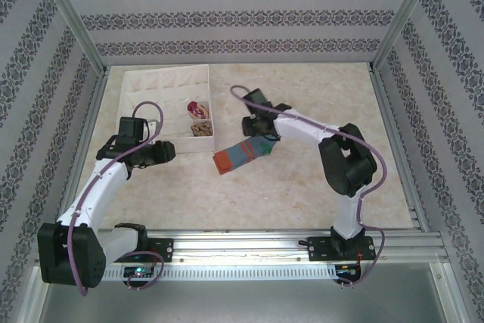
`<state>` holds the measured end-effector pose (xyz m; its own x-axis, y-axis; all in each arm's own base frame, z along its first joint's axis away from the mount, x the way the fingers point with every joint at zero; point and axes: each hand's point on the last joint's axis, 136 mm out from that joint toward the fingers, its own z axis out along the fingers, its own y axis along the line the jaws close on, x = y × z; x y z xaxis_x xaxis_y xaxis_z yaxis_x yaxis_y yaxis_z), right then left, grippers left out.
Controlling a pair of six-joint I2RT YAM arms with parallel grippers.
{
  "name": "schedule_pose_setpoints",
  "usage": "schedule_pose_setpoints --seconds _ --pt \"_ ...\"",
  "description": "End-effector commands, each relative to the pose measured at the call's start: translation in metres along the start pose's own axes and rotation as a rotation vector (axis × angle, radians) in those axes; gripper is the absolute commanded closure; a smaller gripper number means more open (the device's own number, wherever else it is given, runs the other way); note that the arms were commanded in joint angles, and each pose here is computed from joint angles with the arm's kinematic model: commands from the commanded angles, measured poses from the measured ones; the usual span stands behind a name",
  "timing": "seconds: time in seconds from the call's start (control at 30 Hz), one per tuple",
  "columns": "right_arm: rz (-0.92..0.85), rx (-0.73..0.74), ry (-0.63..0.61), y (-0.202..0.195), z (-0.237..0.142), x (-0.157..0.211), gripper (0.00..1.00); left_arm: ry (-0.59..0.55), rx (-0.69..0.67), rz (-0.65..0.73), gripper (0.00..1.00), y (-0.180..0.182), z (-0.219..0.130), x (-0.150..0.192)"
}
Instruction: Roll the socks
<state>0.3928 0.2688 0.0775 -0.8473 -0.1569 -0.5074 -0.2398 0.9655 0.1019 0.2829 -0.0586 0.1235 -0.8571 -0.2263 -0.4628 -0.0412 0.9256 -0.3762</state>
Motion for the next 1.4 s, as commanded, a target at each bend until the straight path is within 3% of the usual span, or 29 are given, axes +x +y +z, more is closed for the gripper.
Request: schedule_pose_setpoints --seconds 0.0,0.2,0.33,0.63,0.77,0.93,1.0,1.13,1.37 --pt "-0.204 0.052 -0.005 0.035 -0.017 0.032 0.58 -0.021 -0.006 0.002 0.59 -0.001 0.004 -0.005" --pt "-0.42 0.066 -0.032 0.083 -0.024 0.076 0.64 0.06 0.041 0.016 0.61 -0.015 0.016 0.003" --pt "-0.463 0.046 -0.008 0.097 -0.016 0.092 0.53 0.096 0.028 0.029 0.61 -0.024 0.027 0.01" --pt "-0.537 0.003 0.045 0.11 0.012 0.105 0.43 0.074 0.03 -0.042 0.6 -0.019 0.03 0.022" --pt "-0.563 0.007 0.078 0.108 0.022 0.116 0.52 0.078 0.018 -0.031 0.6 -0.016 0.031 0.024" --pt "-0.577 -0.019 0.048 0.103 0.011 0.126 0.78 -0.001 -0.027 -0.029 0.61 -0.01 0.03 0.008" --pt "-0.576 -0.074 0.03 0.104 0.001 0.131 0.86 -0.044 0.021 0.007 0.61 -0.021 0.03 0.0" --pt "-0.569 -0.163 0.027 0.101 -0.02 0.138 0.92 -0.118 0.18 0.103 0.63 -0.054 0.028 -0.009" --pt "-0.412 -0.404 0.182 0.092 -0.042 0.155 0.96 -0.301 0.462 0.565 0.65 -0.129 0.03 0.01"
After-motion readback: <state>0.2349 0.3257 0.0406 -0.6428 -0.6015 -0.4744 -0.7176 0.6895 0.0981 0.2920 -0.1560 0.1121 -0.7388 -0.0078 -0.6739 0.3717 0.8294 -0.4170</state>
